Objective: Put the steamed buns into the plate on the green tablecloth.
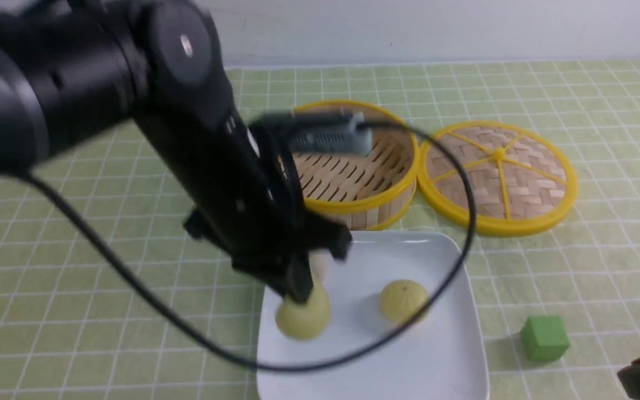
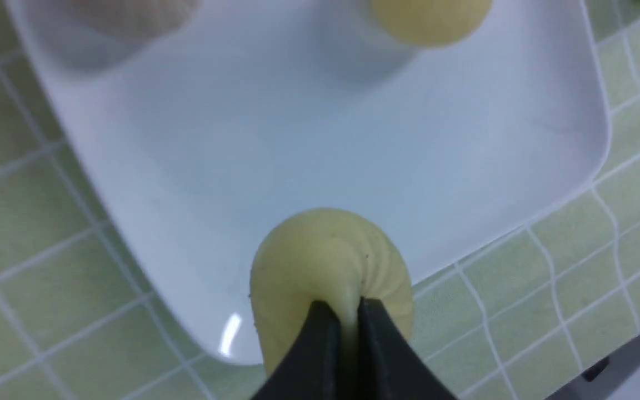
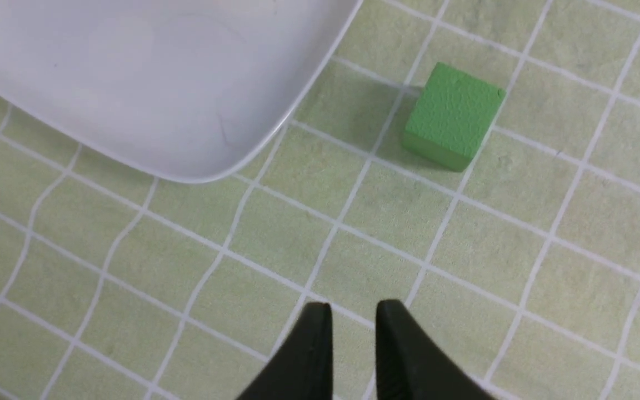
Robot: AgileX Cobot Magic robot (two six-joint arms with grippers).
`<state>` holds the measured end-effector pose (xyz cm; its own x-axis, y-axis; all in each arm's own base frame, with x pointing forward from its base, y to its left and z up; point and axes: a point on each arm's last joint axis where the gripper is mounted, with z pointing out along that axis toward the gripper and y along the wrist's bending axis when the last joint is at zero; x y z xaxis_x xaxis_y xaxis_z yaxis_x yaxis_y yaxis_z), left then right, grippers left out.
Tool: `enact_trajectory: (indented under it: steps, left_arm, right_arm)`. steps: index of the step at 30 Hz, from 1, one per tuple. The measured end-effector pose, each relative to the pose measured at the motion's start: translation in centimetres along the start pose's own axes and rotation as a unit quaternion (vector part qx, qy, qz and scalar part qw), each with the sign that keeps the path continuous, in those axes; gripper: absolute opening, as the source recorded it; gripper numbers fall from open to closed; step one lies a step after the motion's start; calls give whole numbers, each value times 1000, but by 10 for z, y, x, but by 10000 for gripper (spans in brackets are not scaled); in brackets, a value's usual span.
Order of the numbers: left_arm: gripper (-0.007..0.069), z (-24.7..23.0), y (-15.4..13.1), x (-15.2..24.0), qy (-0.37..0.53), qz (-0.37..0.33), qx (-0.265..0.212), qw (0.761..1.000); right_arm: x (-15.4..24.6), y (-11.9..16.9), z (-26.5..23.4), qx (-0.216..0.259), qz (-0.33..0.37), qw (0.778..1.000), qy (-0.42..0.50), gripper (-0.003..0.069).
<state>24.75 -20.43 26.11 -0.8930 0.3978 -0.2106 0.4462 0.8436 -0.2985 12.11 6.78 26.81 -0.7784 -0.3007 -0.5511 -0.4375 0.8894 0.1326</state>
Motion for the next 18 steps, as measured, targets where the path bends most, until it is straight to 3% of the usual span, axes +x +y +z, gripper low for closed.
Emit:
enact_trajectory:
  steps: [7,9,12,16,17,18]
  left_arm:
    - [40,54,-6,12,-41,10,-5,999]
    - [71,62,-6,8,-48,5,-4,999]
    - [160,69,-4,7,-43,1,-6,999]
    - [342,72,-3,7,-39,0,-7,999]
    - [352,72,-3,7,-39,0,-7,999]
    - [435,70,-4,6,-40,6,-10,999]
  right_arm:
    - [0,0,-2,-1,3,1000,-3,128]
    - [-1,2,-12,-3,8,1000,-14,82]
    - [4,5,-35,-7,13,999,-38,-7]
    - [28,7,-70,-1,8,996,-84,-16]
    - [29,6,-70,1,7,997,-81,-15]
    - [43,6,-84,7,7,994,-106,-15]
